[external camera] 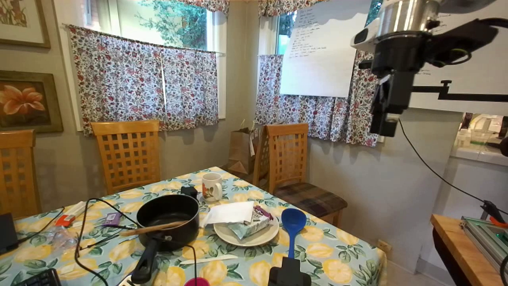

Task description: Put the black pot on the ceramic plate on the right

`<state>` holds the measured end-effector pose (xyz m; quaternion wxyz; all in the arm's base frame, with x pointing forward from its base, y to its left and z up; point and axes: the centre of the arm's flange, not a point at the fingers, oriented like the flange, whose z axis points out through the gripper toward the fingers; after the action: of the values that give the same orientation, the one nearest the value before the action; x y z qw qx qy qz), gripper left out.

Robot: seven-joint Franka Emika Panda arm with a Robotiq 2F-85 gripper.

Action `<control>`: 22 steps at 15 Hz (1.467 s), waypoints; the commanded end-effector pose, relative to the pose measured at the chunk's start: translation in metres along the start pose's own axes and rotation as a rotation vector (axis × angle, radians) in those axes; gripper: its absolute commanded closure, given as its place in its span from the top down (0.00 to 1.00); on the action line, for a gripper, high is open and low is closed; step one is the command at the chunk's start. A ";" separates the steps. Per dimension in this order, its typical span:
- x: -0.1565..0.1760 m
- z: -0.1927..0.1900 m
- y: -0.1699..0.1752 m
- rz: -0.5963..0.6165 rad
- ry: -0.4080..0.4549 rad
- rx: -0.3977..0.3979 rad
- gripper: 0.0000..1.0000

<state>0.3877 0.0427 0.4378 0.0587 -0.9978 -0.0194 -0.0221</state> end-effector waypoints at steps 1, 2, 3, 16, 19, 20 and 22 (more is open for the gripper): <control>0.081 -0.008 0.007 0.147 0.086 0.033 1.00; 0.100 -0.008 0.006 0.191 0.126 0.049 1.00; 0.115 -0.008 0.006 0.236 0.165 0.057 1.00; 0.161 -0.008 0.002 0.400 0.274 0.086 1.00; 0.160 -0.004 0.002 0.448 0.300 0.106 1.00; 0.164 -0.003 0.003 0.479 0.315 0.128 1.00; 0.185 -0.006 0.012 0.507 0.345 0.148 1.00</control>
<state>0.5508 0.0442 0.4530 0.1174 -0.9576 0.2105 -0.1579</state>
